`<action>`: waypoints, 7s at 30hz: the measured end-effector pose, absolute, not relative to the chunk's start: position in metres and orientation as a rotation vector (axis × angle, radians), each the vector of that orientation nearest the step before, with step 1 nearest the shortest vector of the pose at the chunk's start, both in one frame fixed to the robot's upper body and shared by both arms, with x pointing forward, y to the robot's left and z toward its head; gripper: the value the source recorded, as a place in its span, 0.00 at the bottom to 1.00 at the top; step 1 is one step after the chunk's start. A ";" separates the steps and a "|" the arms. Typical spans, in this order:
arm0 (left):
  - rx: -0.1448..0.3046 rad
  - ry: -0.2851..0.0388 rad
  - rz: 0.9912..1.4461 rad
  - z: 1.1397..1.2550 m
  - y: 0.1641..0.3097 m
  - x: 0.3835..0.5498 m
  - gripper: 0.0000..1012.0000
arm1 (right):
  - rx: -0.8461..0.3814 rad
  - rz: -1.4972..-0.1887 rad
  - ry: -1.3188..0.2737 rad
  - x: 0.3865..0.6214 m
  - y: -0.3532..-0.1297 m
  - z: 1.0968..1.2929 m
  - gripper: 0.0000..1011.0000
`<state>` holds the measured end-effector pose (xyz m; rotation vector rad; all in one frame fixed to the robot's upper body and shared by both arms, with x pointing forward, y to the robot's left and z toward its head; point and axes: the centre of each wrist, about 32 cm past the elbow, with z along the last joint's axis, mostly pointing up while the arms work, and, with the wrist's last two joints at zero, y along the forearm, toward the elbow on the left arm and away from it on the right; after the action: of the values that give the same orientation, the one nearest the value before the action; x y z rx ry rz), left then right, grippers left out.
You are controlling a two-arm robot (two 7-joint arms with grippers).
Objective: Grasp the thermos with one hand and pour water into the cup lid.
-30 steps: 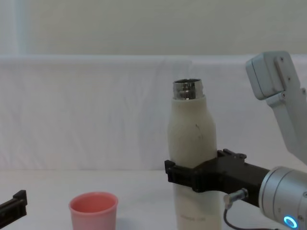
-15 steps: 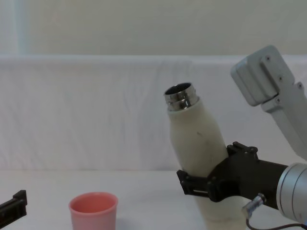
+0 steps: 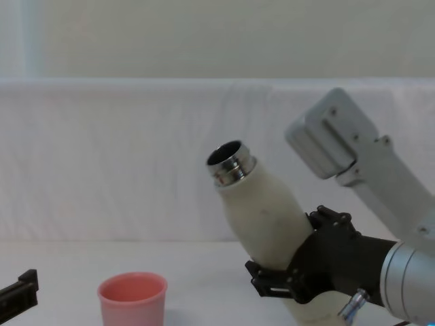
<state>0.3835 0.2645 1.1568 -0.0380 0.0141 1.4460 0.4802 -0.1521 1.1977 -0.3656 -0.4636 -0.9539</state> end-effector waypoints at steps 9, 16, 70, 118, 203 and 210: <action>-0.038 0.014 1.446 1.157 0.265 0.384 0.99 | -0.455 -0.926 -0.556 0.485 -0.140 1.196 0.95; -0.038 0.014 1.446 1.157 0.265 0.384 0.99 | -0.529 -0.908 -0.625 0.488 -0.131 1.196 0.95; -0.038 0.014 1.446 1.157 0.265 0.384 0.99 | -0.737 -0.857 -0.852 0.505 -0.109 1.197 0.95; -0.038 0.014 1.446 1.157 0.265 0.384 0.99 | -0.823 -0.828 -0.986 0.521 -0.089 1.197 0.95; -0.038 0.014 1.446 1.157 0.265 0.384 0.99 | -0.918 -0.810 -1.150 0.518 -0.089 1.206 0.95; -0.038 0.014 1.446 1.157 0.265 0.384 0.99 | -0.919 -0.810 -1.153 0.518 -0.088 1.207 0.95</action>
<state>0.3835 0.2645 1.1568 -0.0380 0.0141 1.4460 0.5182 -0.0883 1.2072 -0.9186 -1.1533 -0.8099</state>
